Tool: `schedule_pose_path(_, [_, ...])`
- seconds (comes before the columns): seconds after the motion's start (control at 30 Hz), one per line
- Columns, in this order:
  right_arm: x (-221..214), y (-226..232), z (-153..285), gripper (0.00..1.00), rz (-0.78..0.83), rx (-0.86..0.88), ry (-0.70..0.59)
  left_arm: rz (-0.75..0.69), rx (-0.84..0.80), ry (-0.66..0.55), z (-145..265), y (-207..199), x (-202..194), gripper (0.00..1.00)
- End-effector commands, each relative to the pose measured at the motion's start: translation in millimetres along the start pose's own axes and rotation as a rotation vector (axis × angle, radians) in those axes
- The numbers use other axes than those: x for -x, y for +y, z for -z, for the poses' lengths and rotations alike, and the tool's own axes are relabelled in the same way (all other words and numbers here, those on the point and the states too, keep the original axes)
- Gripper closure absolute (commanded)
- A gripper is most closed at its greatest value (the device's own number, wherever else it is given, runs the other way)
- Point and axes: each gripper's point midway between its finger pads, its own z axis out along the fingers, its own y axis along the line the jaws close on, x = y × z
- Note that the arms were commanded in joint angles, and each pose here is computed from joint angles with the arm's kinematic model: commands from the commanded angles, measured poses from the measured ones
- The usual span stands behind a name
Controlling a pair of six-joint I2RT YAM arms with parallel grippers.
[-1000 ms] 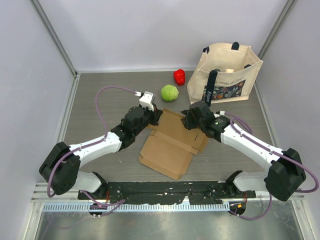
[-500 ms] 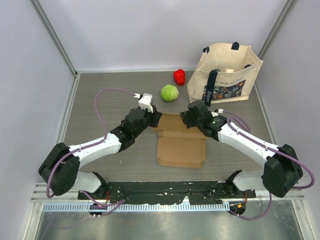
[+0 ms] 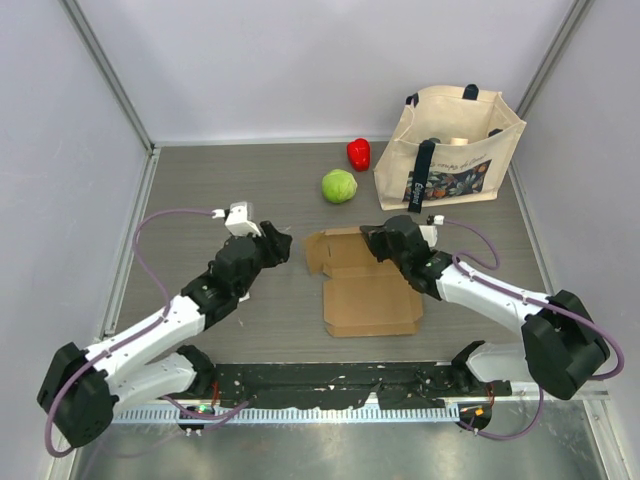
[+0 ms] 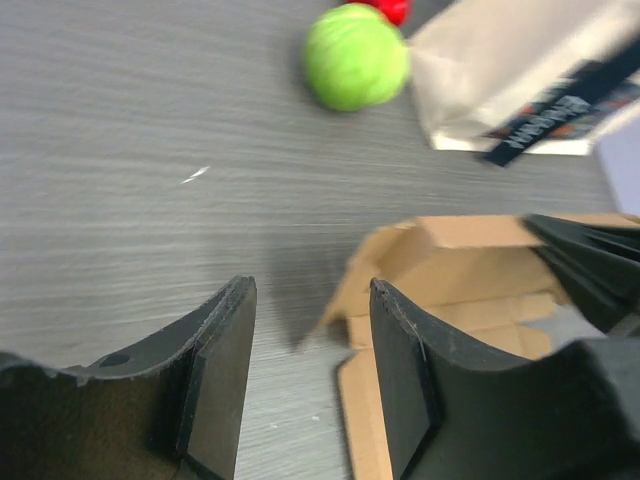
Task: Fold the paper box
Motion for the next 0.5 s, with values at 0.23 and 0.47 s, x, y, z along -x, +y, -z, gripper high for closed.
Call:
schedule_pose_path(0.23, [6, 13, -3, 0.99, -0.054, 0.073, 0.056, 0.141, 0.164, 0.308, -61, 48, -55, 0.64])
schedule_pose_path(0.47, [14, 6, -3, 0.99, -0.092, 0.091, 0.074, 0.129, -0.039, 0.39, -93, 9, -68, 0.71])
